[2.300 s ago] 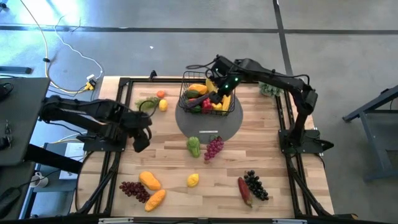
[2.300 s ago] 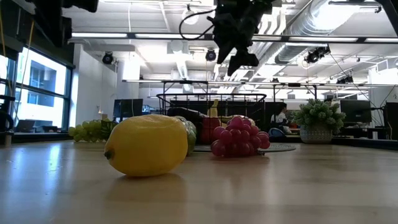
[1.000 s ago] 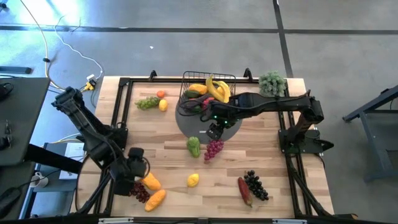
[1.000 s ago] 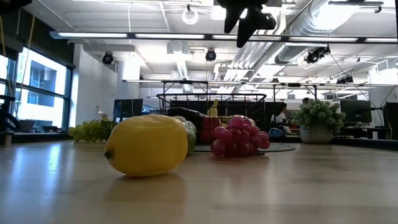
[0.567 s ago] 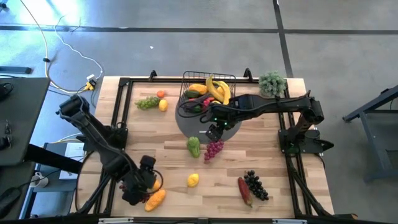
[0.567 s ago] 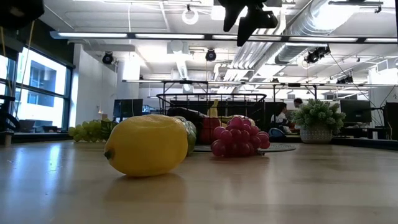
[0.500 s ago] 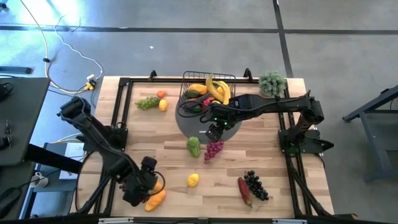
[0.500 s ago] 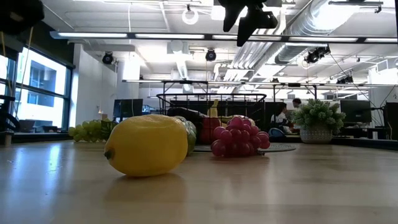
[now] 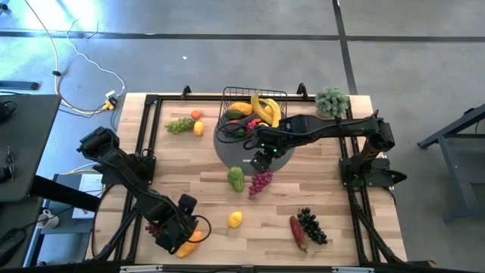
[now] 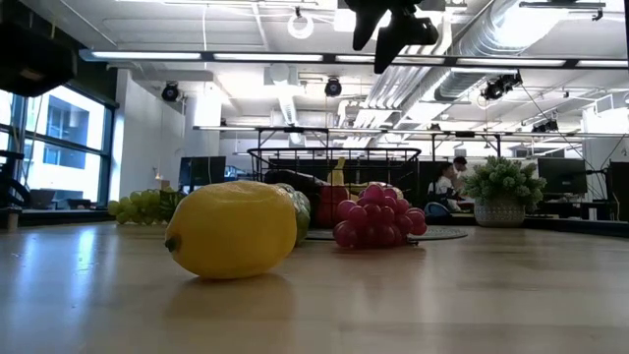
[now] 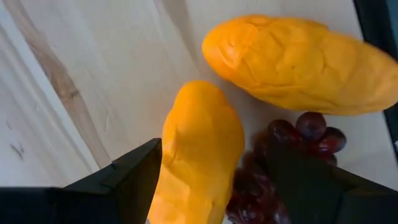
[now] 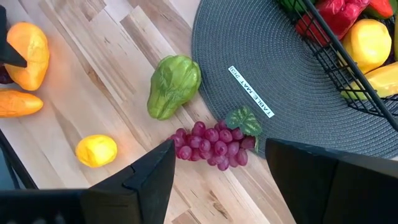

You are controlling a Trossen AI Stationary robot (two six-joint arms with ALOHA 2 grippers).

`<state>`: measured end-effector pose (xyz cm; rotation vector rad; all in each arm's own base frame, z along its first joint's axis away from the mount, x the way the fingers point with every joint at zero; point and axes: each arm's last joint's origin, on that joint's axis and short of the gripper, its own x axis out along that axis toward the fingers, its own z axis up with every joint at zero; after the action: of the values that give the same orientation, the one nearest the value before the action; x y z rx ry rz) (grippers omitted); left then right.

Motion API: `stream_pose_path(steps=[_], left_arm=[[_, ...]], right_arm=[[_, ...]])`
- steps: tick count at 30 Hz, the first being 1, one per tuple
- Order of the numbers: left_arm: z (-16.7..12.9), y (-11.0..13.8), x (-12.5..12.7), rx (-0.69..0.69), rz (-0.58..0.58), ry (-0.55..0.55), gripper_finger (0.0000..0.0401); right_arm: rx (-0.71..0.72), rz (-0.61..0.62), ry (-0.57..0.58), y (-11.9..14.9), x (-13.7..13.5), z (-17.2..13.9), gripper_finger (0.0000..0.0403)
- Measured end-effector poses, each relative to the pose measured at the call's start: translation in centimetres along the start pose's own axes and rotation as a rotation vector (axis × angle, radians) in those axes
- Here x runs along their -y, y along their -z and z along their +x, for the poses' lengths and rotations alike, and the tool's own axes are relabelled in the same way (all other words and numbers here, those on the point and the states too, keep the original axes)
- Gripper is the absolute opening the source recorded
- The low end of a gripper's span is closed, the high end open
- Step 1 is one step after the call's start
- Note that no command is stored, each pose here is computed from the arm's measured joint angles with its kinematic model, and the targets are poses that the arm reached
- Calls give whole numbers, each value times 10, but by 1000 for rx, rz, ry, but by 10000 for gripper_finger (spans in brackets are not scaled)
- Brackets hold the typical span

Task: Build produce basket
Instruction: Put the yellow mango into the wire basket

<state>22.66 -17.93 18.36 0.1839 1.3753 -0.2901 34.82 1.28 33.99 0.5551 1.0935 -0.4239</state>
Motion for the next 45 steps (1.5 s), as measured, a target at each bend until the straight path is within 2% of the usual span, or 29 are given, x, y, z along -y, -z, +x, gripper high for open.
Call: stream_pose_path(steps=[13, 16, 22, 27, 31, 36, 45], left_arm=[[30, -4, -7, -110, -16, -19, 273], [30, -3, -8, -113, -15, -27, 251], [30, -3, -9, -116, 8, -27, 178], [26, -3, -17, -133, -27, -40, 174], [19, -2, -31, -144, -63, -75, 174], [2, -4, -53, -94, -100, -108, 173], [-38, -1, -114, 43, -187, -216, 172]], right_arm=[[0, 0, 1, 0, 0, 0, 231], [-2, -2, 3, 0, 0, 0, 231], [7, -26, 19, 0, 1, 0, 231], [29, -26, 50, -1, 3, 0, 231], [55, -40, 85, -4, 7, 0, 231], [70, -42, 113, -11, 15, 1, 231], [88, -39, 152, -29, 40, 1, 231]])
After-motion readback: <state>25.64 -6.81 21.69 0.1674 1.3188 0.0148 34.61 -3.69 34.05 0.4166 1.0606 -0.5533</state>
